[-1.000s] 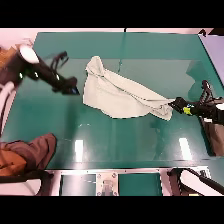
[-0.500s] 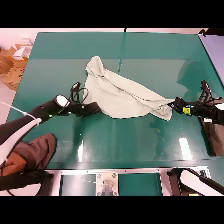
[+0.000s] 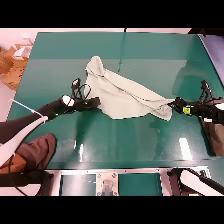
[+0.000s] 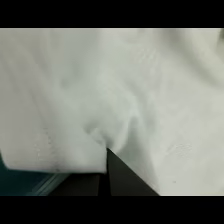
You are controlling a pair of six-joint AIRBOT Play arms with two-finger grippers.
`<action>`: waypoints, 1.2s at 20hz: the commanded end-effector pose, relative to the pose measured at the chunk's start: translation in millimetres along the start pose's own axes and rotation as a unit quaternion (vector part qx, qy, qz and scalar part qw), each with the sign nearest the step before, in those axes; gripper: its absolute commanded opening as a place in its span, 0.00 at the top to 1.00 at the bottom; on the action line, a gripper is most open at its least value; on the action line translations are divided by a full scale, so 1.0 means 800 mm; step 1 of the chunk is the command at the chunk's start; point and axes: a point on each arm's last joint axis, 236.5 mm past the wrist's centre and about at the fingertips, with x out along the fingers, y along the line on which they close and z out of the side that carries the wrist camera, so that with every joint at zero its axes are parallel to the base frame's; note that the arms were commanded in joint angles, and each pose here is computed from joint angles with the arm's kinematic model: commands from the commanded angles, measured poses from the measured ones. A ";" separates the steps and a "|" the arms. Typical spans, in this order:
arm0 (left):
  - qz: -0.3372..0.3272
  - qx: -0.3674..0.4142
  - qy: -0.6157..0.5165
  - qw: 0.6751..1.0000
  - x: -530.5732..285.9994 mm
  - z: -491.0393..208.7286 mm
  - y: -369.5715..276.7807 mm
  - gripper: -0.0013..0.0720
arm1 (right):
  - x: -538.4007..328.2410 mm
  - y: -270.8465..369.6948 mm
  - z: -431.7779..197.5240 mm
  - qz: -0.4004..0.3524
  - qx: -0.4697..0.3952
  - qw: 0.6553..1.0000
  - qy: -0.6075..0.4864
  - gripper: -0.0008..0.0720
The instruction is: Fold the shirts.
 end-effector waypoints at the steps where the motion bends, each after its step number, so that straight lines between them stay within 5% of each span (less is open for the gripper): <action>1: -0.039 0.064 0.002 0.997 -0.025 0.017 -0.049 0.95 | -0.007 0.009 0.019 0.004 -0.012 1.000 -0.014 0.96; 8: -0.081 0.311 -0.223 0.920 -0.358 0.172 -0.239 0.95 | -0.202 0.198 0.160 0.084 -0.163 0.972 -0.147 0.96; 16: -0.057 0.417 -0.495 0.760 -0.769 0.165 -0.354 0.95 | -0.543 0.393 0.135 0.049 -0.324 0.835 -0.441 0.95; 20: -0.023 0.423 -0.487 0.764 -0.774 0.162 -0.338 0.95 | -0.606 0.402 0.109 -0.024 -0.344 0.787 -0.512 0.96; 24: 0.025 0.420 -0.428 0.800 -0.708 0.181 -0.300 0.95 | -0.583 0.386 0.129 -0.011 -0.324 0.808 -0.492 0.96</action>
